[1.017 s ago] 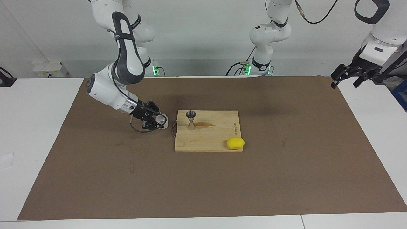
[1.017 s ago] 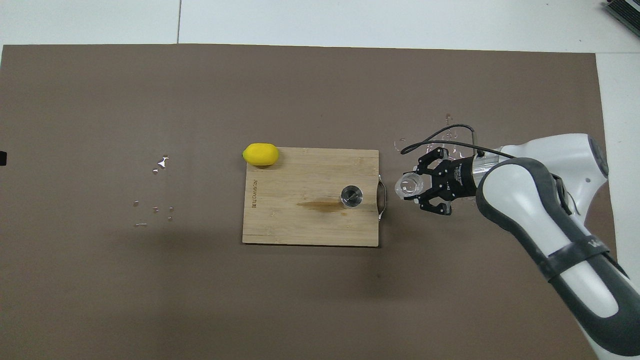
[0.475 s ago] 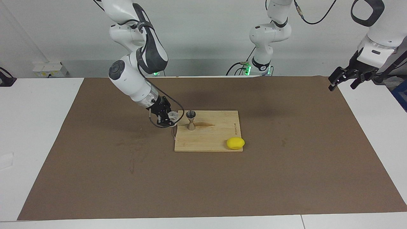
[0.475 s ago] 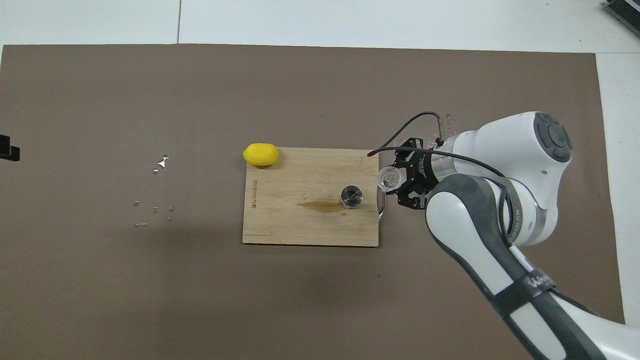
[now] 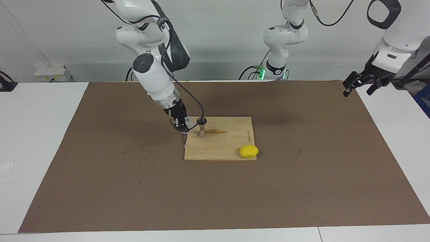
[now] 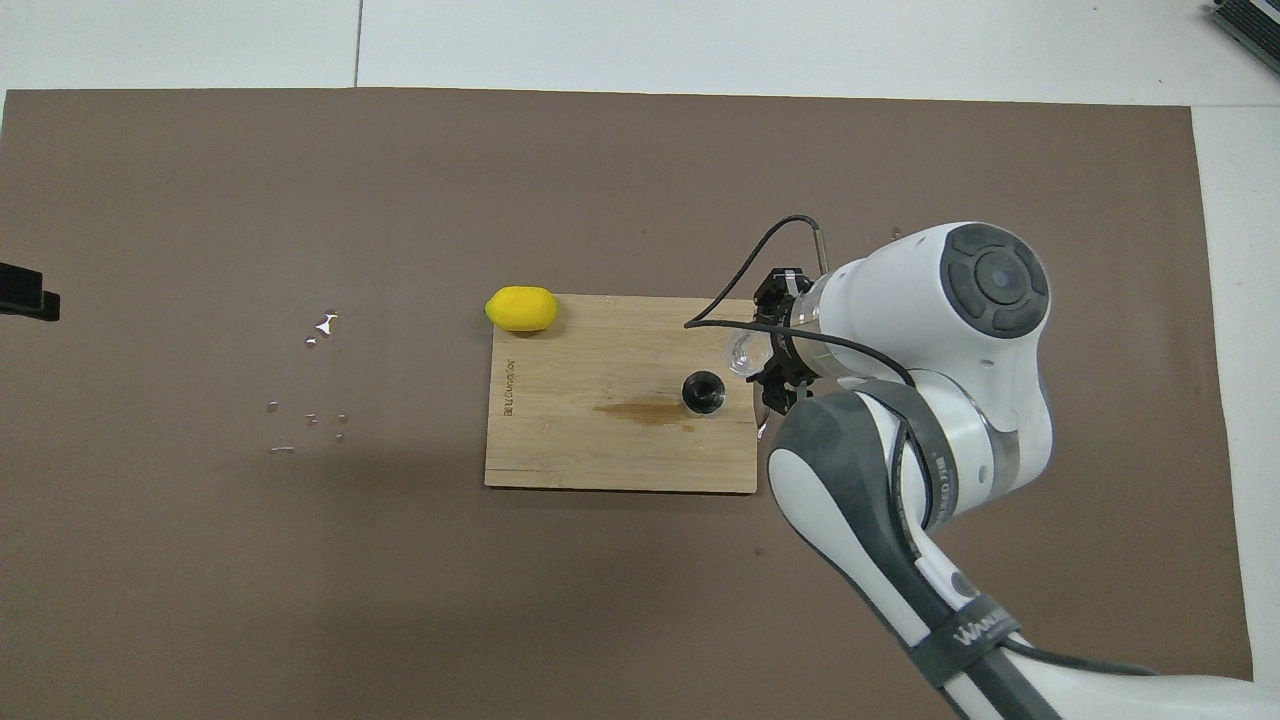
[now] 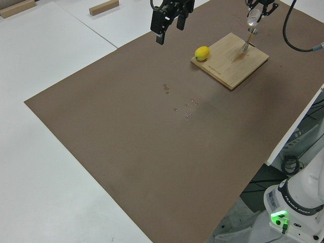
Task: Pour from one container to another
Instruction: 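Tilt the glass with the right gripper to pour into the metal cup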
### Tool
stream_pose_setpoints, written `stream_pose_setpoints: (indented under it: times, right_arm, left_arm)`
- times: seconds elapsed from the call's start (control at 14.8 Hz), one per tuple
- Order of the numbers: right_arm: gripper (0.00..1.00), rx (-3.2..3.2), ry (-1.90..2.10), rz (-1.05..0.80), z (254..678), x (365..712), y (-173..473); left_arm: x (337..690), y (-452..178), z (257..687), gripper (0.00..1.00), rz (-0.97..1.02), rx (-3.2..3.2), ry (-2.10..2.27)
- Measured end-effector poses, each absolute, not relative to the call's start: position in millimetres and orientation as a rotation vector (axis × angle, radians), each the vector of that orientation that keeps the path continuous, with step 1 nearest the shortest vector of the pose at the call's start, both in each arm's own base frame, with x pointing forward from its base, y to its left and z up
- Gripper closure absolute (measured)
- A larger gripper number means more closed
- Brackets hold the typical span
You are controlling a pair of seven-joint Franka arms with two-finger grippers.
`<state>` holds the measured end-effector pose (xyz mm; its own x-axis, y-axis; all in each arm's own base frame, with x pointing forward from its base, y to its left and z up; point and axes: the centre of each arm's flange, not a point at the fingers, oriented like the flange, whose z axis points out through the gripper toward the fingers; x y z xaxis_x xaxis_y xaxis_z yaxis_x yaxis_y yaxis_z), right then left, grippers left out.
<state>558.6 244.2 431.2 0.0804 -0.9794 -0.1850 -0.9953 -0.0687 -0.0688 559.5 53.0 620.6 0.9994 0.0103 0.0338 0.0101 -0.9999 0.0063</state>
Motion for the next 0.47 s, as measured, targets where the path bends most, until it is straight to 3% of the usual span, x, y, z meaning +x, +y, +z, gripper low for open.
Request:
stream_pose_setpoints:
  times: [0.47]
  right_arm:
    - [0.49,-2.378,1.885,-0.089,429.8,541.3,284.2]
  left_arm:
    - [560.3,43.7,620.5,0.0,0.051,3.133,0.081]
